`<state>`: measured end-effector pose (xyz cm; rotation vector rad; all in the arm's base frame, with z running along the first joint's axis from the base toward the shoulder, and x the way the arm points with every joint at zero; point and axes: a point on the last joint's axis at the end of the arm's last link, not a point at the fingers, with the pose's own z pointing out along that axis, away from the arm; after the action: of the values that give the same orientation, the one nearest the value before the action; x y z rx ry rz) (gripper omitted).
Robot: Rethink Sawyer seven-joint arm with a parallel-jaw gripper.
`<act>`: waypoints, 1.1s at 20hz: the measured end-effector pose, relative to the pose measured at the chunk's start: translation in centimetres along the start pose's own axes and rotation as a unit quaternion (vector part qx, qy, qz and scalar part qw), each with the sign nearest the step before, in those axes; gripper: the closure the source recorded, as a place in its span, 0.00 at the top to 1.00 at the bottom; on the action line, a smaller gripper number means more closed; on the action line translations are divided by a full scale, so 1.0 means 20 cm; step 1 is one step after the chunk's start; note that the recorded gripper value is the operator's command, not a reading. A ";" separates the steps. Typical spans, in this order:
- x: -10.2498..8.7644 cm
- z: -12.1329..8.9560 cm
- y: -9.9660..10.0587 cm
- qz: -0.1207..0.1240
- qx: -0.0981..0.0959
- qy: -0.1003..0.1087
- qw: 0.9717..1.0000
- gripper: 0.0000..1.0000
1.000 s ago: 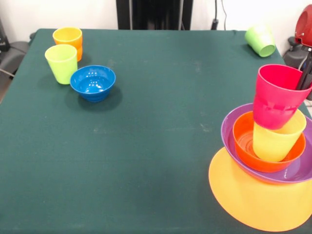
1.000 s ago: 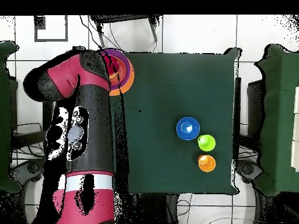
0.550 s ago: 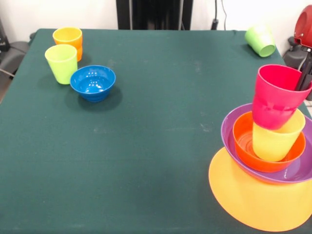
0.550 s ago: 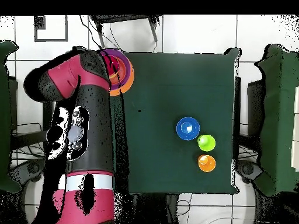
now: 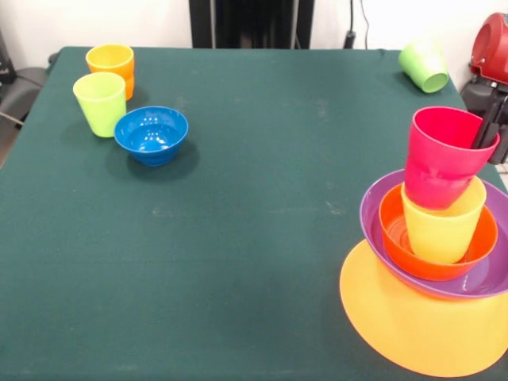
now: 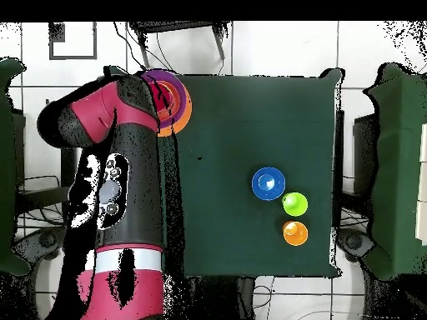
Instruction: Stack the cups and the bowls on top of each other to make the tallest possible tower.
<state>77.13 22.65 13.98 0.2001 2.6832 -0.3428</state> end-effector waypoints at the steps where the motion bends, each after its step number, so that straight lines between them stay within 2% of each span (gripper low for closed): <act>1: 0.00 0.00 0.00 0.000 0.000 0.001 1.000 0.00; 9: 0.05 0.02 0.03 0.000 -0.007 0.013 1.000 0.00; 16: 0.11 0.02 0.12 0.005 -0.031 0.030 0.999 0.00; 22: 0.12 0.02 0.17 0.009 -0.046 0.036 0.998 0.00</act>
<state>75.81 26.05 11.92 0.2130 2.7590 -0.2107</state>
